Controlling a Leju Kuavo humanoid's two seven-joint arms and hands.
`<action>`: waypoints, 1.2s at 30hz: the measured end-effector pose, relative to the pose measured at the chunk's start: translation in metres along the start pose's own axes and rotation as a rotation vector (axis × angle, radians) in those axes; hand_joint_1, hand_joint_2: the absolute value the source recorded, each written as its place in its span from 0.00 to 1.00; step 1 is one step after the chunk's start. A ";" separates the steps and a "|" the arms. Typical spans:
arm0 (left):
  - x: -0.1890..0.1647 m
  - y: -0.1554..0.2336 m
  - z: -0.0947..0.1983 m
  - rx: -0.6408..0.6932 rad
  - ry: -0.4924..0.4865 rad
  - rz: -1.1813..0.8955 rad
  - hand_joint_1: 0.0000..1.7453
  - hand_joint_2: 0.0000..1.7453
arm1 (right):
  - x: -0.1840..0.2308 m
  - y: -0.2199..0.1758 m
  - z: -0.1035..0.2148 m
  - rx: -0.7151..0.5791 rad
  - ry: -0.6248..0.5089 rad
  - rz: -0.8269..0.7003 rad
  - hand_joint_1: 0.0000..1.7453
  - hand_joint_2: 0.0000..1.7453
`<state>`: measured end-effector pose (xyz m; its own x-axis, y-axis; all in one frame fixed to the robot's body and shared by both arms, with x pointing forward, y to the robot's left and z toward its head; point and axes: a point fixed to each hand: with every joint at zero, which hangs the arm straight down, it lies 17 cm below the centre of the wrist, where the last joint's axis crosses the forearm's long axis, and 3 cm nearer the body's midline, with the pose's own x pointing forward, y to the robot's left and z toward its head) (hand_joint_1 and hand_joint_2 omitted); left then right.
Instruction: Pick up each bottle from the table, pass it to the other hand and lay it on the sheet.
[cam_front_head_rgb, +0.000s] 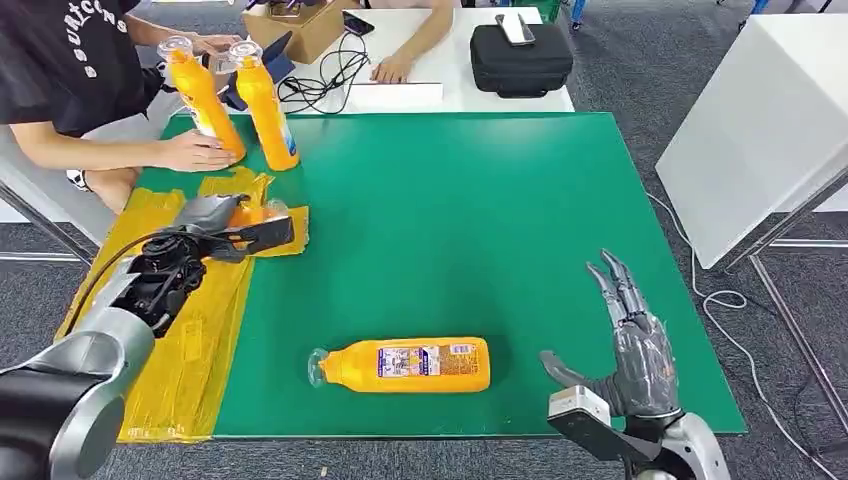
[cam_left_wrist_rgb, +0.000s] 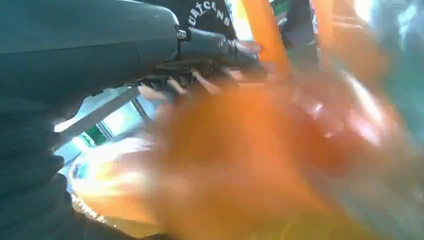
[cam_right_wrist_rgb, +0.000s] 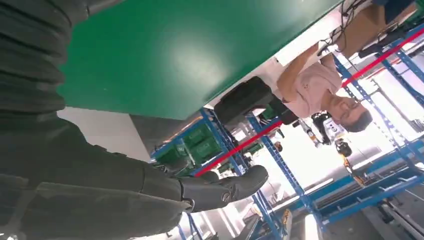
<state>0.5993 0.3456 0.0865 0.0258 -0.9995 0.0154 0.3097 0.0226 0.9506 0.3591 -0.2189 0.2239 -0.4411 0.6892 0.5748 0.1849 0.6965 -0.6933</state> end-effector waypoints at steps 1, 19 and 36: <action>-0.001 -0.002 0.000 -0.007 0.001 -0.001 0.00 1.00 | 0.000 0.001 0.000 0.002 0.000 0.001 0.00 1.00; 0.032 -0.023 0.004 -0.056 -0.120 0.042 0.00 1.00 | -0.005 0.009 -0.001 0.015 0.015 0.037 0.00 1.00; 0.065 0.011 0.007 0.179 -0.205 0.153 0.00 1.00 | -0.001 0.027 -0.001 0.073 0.006 0.029 0.00 1.00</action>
<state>0.5978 0.2812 0.1001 -0.1383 -0.9685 0.2071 0.1444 0.1871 0.9717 0.3654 -0.2005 0.2045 -0.4310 0.7104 0.5563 0.1327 0.6597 -0.7397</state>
